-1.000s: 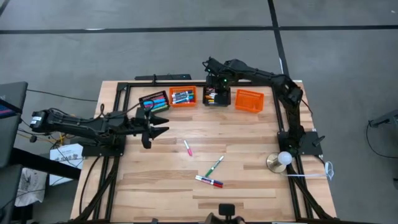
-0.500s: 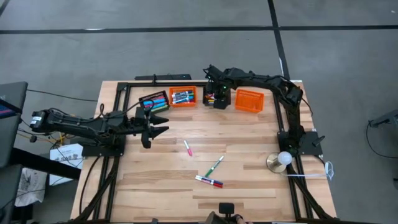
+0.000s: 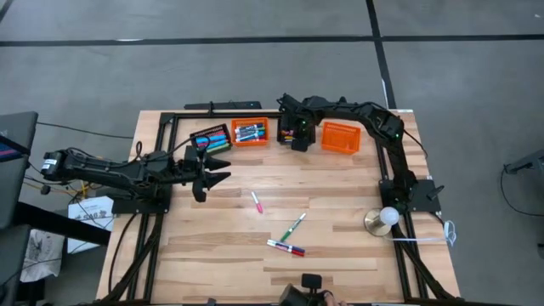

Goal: Pick & Place Markers
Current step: Put the right pink mini highlighter pen into the right black bin, then put the pink mini highlighter pen into the black bin

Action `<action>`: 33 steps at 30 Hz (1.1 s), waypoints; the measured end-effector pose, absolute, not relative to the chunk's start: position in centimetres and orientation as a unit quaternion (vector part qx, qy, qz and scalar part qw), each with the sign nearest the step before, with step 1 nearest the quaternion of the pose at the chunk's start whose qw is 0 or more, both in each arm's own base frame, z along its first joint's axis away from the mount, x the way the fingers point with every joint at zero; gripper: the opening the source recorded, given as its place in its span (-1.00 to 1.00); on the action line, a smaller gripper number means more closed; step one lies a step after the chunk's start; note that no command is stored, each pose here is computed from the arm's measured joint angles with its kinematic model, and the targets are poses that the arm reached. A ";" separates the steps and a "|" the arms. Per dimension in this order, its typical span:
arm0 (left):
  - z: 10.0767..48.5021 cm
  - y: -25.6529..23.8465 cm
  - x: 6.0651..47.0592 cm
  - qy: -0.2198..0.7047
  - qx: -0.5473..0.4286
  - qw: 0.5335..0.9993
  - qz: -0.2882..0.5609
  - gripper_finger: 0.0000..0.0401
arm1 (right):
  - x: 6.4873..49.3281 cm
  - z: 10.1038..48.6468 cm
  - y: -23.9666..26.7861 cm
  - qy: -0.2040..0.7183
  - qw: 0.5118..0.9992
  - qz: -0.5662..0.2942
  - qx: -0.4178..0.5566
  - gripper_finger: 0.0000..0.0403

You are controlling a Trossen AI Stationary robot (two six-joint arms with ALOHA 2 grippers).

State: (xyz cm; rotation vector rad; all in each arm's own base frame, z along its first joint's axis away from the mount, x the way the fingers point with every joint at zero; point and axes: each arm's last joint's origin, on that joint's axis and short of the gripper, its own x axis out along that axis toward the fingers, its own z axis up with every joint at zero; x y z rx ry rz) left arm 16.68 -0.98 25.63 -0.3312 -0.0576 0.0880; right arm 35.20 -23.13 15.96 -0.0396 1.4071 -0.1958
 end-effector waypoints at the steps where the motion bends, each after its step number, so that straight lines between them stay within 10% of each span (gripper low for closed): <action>1: 25.6 -1.0 16.7 -0.029 -0.165 0.985 0.044 -0.05 | 35.2 15.9 -23.1 0.645 0.759 -0.089 -0.017 -0.74; 18: 25.6 -1.0 16.7 -0.030 -0.165 0.985 0.044 -0.05 | 35.6 17.3 -23.0 0.638 0.765 -0.082 -0.013 -0.26; 33: 25.6 -1.0 16.7 -0.029 -0.163 0.985 0.044 -0.05 | 38.1 28.6 -18.9 0.609 0.787 -0.049 0.080 0.08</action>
